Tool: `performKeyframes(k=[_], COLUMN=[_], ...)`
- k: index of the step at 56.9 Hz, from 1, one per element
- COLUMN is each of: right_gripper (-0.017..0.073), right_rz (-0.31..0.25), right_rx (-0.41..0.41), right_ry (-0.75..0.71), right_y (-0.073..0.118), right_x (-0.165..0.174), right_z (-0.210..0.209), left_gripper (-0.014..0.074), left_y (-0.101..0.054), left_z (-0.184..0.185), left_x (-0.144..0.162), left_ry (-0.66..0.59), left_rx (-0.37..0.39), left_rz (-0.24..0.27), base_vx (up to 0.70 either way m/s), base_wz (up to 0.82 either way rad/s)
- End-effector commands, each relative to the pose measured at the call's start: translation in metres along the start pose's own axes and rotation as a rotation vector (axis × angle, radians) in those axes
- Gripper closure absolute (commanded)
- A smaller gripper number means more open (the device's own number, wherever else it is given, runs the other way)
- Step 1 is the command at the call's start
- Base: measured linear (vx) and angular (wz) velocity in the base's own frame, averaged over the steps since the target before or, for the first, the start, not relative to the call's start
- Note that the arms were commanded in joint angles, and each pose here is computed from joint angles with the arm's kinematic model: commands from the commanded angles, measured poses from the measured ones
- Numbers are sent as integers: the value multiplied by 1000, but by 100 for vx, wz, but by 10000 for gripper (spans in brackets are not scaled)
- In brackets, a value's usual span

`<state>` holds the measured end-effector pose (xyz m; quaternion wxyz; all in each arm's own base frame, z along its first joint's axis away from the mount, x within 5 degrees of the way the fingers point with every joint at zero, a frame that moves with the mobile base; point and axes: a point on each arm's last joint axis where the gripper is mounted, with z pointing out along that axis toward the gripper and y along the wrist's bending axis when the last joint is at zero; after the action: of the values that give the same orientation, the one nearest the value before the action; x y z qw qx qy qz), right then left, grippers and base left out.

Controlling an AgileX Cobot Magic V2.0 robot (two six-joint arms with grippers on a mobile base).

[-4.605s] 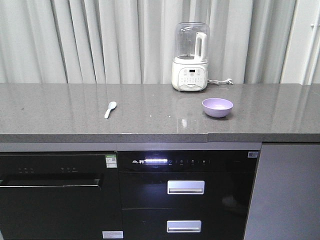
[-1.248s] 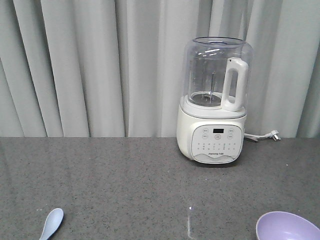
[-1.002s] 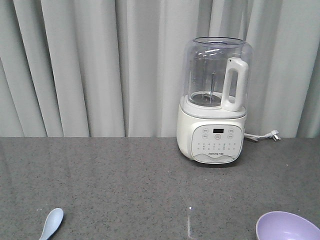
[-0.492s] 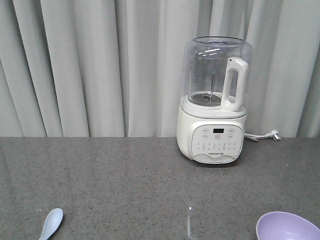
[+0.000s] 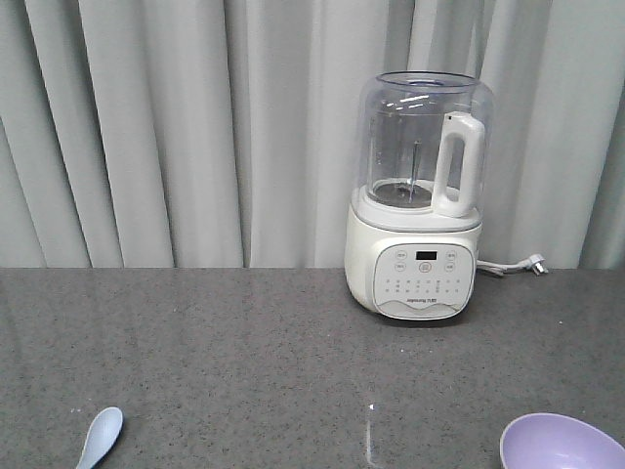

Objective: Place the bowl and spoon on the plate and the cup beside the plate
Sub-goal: 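Lower the left gripper and grasp the white spoon by its handle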

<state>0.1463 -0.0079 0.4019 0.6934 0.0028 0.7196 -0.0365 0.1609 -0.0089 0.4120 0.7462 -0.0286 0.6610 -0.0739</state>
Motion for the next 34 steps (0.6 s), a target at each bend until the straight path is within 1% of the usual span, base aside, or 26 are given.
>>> performKeyframes(k=[1,6,11,16,17,21,24,26,29,34], right_gripper=[560,514,427,276,251,102,14,-41,-103,-144], right_rz=[3,1,-1,-1,-1,5,7,7,7,7], right_rx=[7,7,7,7,7,6,6,6,7,7], right_ry=[-75,-71,-69,-66,-66,-69,-73,-79,-96,-118], right_y=[-1,-1,-1,-1,-1,-1,-1,-1,-1,-1], right_x=[-14,-13,-13,-13,-13,-13,-13,-14,-15,-17], right_z=[7,8,8,8,8,8,8,8,8,8], left_gripper=[582,529,444,307,277,162,84,50,8,1], left_y=[-2,-3,-3,-3,-3,-3,-3,-3,-2,-3], left_z=[8,12,12,12,12,12,12,12,12,14], left_x=[-13,-9,-9,-8,-8,-7,-6,-5,-3,-3], left_ry=[-77,-57,-54,-48,-47,-38,-28,-15,12,136], left_rx=[10,15,17,16,16,14,13,12,10,2], left_rz=[0,1,1,6,13,52,51,30,28,36], base_vx=[0,0,0,0,0,0,0,0,0,0], base_wz=[0,0,0,0,0,0,0,0,0,0])
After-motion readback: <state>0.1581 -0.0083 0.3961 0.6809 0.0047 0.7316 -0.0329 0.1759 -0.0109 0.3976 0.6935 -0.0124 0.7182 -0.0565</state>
